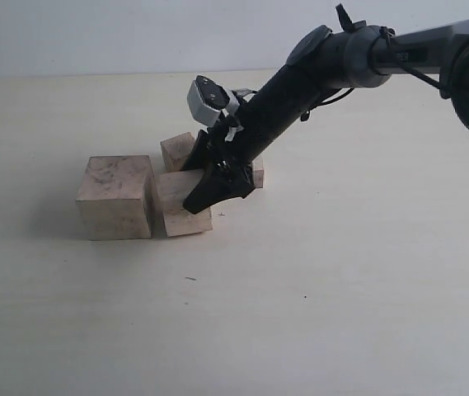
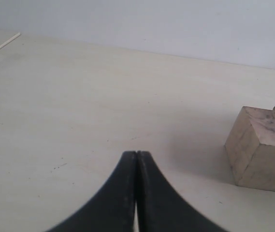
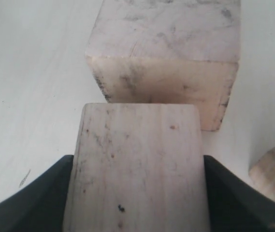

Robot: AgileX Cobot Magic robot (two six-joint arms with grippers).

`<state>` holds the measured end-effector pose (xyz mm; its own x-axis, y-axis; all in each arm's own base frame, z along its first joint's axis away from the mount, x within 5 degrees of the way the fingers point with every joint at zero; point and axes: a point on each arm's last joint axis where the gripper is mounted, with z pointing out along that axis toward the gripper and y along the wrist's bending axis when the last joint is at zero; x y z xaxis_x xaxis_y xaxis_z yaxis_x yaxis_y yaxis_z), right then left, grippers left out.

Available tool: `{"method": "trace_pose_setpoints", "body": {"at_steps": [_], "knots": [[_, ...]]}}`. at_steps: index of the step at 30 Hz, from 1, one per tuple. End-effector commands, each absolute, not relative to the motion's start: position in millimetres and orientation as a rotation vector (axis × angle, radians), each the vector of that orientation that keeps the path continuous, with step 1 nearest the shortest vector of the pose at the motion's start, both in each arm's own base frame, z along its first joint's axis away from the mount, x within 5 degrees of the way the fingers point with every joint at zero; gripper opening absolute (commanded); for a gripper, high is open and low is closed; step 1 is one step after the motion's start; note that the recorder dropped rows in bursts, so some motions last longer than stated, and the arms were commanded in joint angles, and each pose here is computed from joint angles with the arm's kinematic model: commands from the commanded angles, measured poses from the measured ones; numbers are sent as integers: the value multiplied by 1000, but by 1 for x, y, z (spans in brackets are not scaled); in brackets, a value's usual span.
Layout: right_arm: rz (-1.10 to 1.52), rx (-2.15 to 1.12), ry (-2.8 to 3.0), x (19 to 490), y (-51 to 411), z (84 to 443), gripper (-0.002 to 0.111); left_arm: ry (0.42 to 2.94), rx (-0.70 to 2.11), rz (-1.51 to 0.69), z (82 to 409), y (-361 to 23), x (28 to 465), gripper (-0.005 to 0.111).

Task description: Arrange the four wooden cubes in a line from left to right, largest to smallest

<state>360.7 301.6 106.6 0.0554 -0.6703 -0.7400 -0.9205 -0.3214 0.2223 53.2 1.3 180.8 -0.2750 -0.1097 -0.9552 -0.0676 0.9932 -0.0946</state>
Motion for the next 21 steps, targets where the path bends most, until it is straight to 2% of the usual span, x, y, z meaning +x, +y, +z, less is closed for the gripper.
{"method": "trace_pose_setpoints", "body": {"at_steps": [1, 6, 9, 16, 21], "knots": [[1132, -2025, 1581, 362, 302, 101, 0, 1838, -125, -49, 181, 1, 53, 0], [1131, -2021, 1582, 362, 303, 101, 3, 1838, -125, -49, 181, 1, 53, 0], [1141, -1994, 1595, 363, 304, 102, 11, 1838, -125, -49, 181, 1, 53, 0], [1176, -1899, 1649, 365, 307, 105, 49, 1838, -125, -49, 181, 1, 53, 0], [1196, -1934, 1644, 362, 306, 104, 64, 1838, -125, -49, 181, 1, 53, 0]]}}
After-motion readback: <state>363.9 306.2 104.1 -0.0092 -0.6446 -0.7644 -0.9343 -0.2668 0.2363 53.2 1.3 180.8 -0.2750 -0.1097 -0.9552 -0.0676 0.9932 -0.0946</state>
